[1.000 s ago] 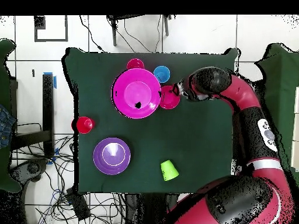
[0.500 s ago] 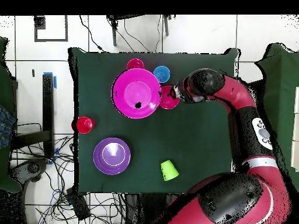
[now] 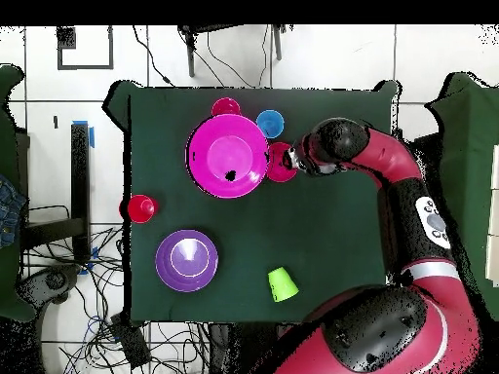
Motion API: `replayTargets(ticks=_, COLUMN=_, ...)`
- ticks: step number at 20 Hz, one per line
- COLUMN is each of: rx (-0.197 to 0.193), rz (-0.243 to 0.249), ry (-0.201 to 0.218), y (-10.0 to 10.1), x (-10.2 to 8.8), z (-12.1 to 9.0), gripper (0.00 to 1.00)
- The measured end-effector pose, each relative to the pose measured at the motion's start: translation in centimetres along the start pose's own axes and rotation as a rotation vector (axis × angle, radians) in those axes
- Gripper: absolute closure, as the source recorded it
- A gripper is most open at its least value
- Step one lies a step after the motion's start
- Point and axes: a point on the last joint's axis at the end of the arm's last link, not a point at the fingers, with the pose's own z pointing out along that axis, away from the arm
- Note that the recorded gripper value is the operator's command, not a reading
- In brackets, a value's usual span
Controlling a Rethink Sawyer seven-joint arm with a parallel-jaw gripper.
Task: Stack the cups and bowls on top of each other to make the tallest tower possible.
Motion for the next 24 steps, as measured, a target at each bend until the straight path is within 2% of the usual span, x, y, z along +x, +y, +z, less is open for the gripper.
replayTargets(ticks=5, rx=0.034, rz=-0.014, ry=0.04, y=0.0, x=0.9, z=0.8, gripper=0.0)
replayTargets(ticks=9, rx=0.043, rz=-0.016, ry=0.054, y=-0.2, x=1.4, z=1.1, gripper=0.0)
replayTargets(ticks=24, rx=0.069, rz=0.001, ry=0.08, y=-1.5, x=2.9, z=1.3, gripper=0.0)
